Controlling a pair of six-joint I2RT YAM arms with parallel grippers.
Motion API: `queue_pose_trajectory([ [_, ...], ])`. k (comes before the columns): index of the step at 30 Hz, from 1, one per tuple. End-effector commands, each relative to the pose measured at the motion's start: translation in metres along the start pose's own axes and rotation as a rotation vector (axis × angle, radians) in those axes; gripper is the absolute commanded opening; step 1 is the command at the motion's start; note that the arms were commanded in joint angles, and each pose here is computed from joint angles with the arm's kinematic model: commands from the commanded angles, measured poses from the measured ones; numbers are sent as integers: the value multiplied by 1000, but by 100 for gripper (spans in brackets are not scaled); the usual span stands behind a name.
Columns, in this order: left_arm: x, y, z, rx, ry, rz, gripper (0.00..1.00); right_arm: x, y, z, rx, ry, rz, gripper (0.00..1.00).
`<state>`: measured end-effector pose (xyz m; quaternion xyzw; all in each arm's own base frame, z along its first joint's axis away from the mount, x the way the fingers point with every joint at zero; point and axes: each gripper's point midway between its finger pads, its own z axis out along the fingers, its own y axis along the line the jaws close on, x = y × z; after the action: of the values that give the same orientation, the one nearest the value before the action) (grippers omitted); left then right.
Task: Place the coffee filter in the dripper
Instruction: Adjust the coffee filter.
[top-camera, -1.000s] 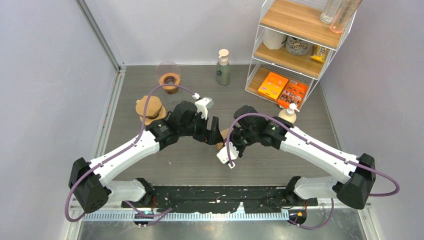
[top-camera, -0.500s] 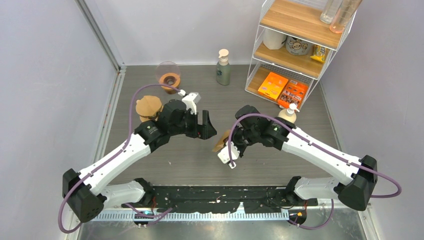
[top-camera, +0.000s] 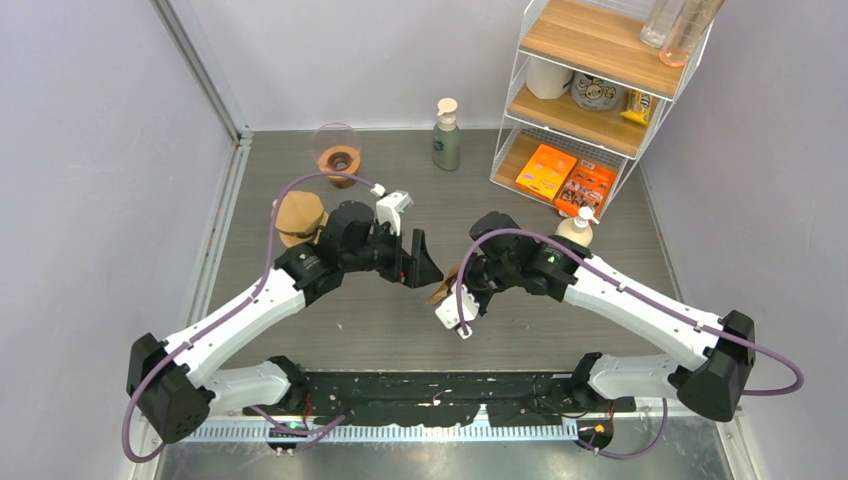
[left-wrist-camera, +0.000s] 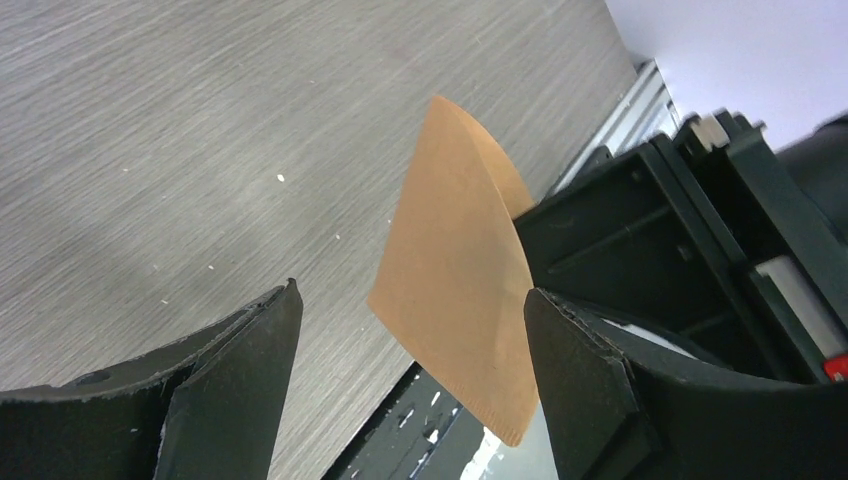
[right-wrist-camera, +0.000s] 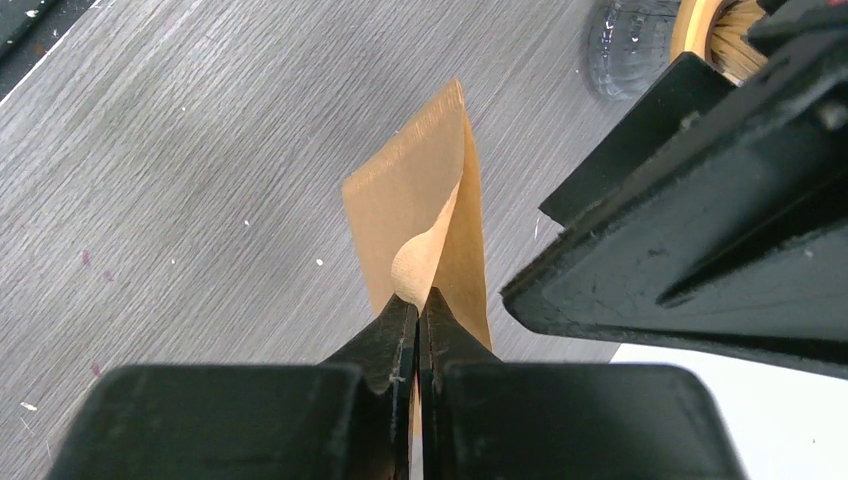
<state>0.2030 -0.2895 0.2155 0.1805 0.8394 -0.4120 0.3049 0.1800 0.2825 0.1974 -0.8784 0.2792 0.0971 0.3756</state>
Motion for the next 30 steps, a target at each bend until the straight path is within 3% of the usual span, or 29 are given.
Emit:
queue_pose_trajectory([
  [1, -4, -25, -9, 119, -45, 140, 89, -3, -10, -3, 18, 2, -20, 5],
  [15, 3, -21, 5, 61, 6, 195, 87, -5, -11, -4, 13, -6, -19, 5],
  [22, -8, 4, 9, -102, -26, 134, 76, -7, -9, -3, 5, -15, -36, 5],
  [30, 3, -14, 25, 10, 69, 126, 70, -7, -15, -2, 32, -8, -36, 5],
])
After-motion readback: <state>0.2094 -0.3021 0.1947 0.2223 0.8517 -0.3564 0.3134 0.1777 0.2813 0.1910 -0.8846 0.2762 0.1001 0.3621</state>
